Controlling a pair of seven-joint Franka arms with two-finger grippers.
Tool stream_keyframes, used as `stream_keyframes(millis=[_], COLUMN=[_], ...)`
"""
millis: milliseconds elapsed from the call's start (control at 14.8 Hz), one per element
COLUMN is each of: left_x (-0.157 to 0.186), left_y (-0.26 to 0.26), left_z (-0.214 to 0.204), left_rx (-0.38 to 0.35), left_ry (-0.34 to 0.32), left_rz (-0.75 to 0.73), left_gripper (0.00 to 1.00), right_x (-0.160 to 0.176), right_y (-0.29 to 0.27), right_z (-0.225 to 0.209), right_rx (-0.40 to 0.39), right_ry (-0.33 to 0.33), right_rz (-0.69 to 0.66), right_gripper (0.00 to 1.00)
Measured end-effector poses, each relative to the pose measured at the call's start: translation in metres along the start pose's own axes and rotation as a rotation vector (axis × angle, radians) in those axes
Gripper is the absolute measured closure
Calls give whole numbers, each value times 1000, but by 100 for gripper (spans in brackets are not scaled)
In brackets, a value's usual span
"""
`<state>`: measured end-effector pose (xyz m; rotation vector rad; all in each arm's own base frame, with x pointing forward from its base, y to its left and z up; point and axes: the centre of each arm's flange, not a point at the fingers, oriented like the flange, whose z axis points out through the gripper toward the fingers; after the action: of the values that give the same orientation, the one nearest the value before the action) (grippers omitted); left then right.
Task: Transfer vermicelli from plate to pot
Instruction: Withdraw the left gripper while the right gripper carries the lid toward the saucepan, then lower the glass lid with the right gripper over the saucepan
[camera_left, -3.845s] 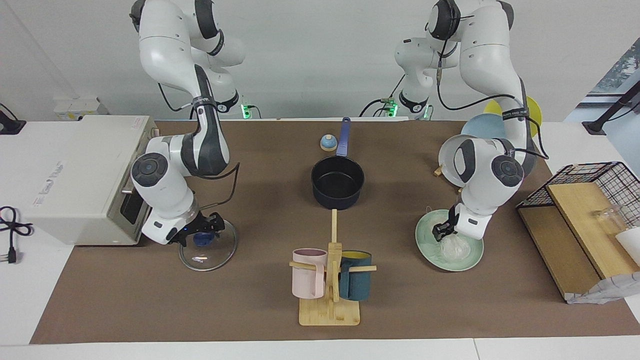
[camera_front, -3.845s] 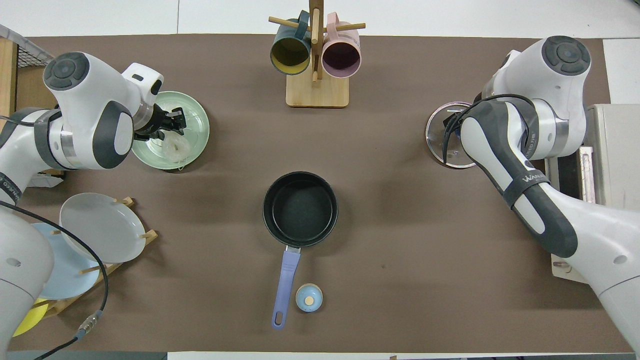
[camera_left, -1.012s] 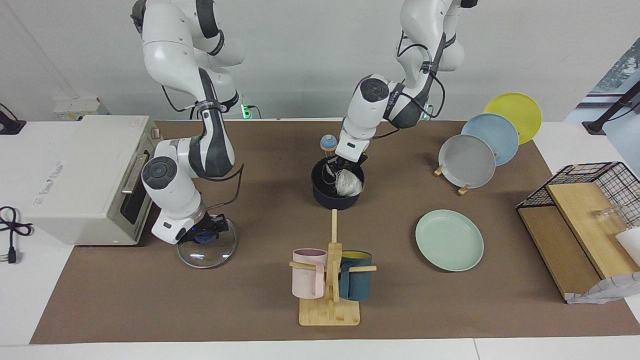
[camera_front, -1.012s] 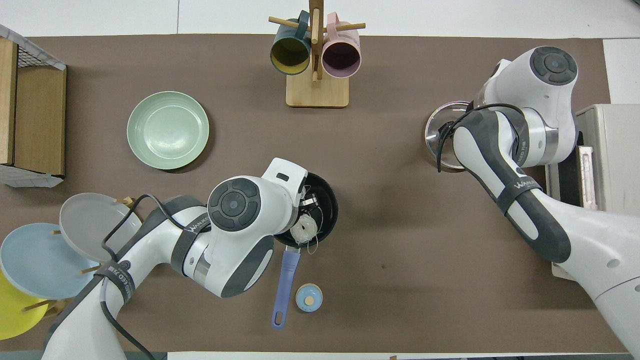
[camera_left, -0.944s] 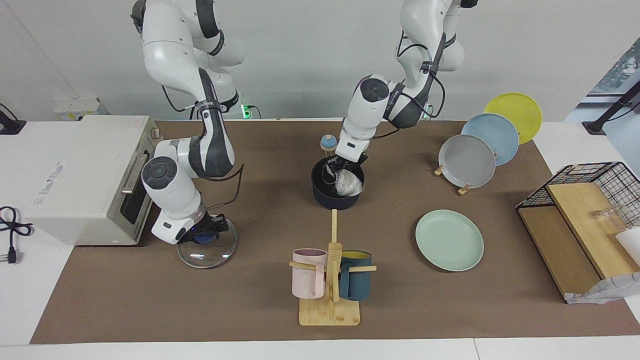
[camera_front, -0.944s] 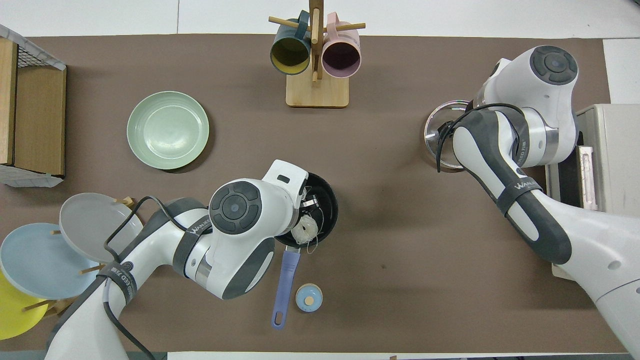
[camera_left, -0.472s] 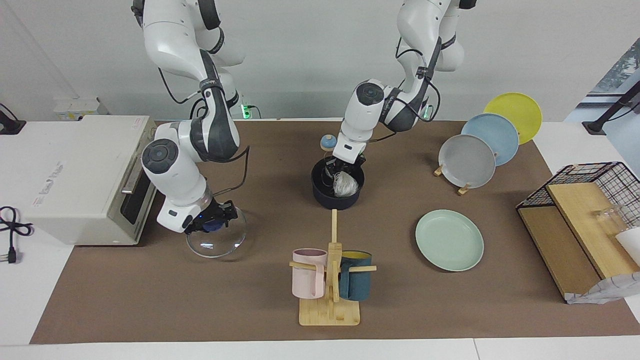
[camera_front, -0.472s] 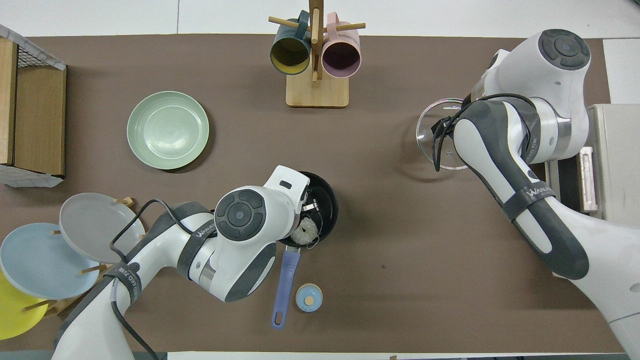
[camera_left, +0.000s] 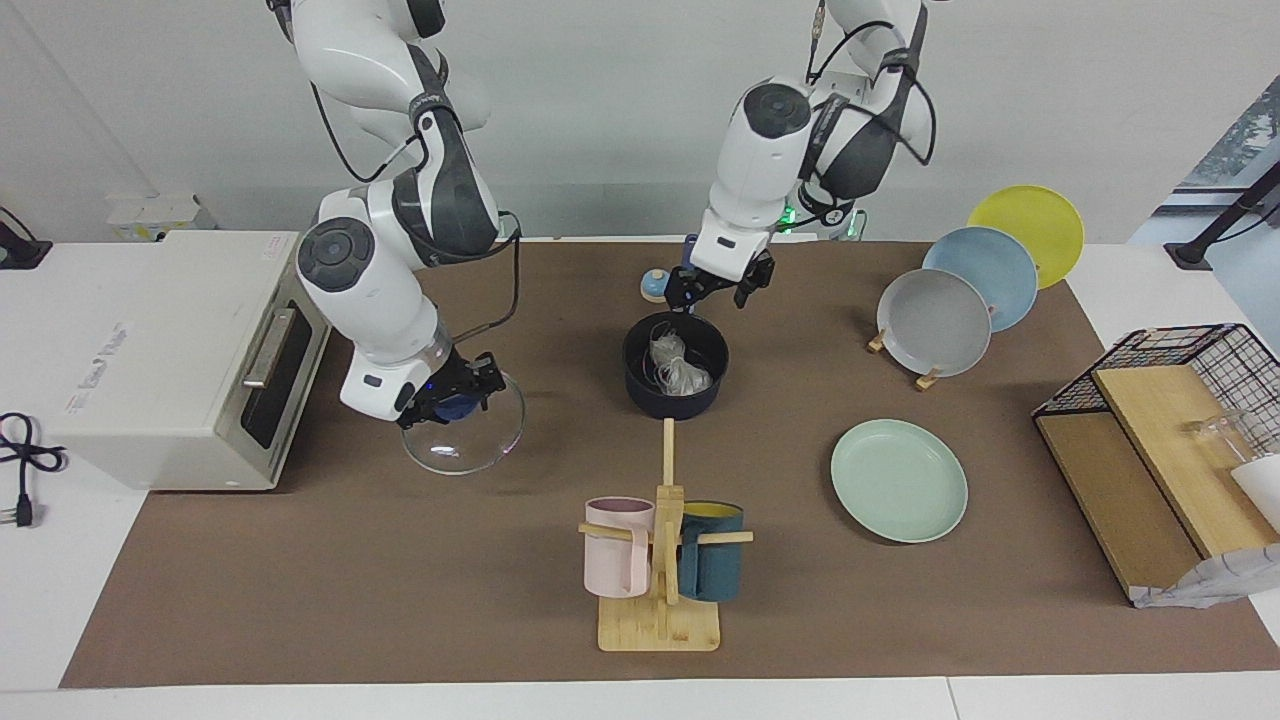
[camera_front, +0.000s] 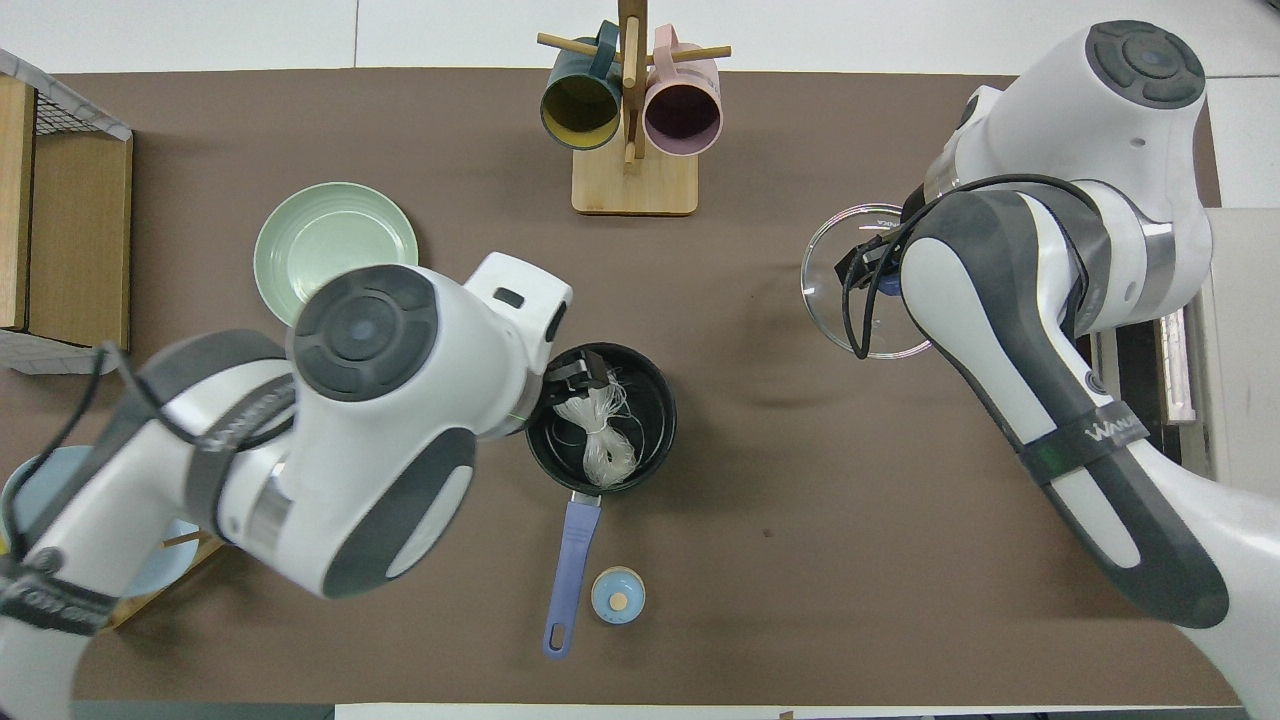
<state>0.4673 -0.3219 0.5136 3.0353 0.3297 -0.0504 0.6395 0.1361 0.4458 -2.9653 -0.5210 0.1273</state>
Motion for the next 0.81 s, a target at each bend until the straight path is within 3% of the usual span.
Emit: stream_keyframes(millis=[337,607,810], left_x=[70,114,123], left_y=[-127,-211,-231], left_z=[-73,-74,-72], left_rx=[5,13,14], left_ry=[59,59,52], left_rz=[123,217,227], left_gripper=[0,0,0], right_x=[5,2,-3], right_y=[-85,-170,-219], right_z=[-8,3,8], right_rx=[5,-6,-7], right_ry=[-13,-20,-4], right_rz=[88,188,243], right_gripper=[41,41,41])
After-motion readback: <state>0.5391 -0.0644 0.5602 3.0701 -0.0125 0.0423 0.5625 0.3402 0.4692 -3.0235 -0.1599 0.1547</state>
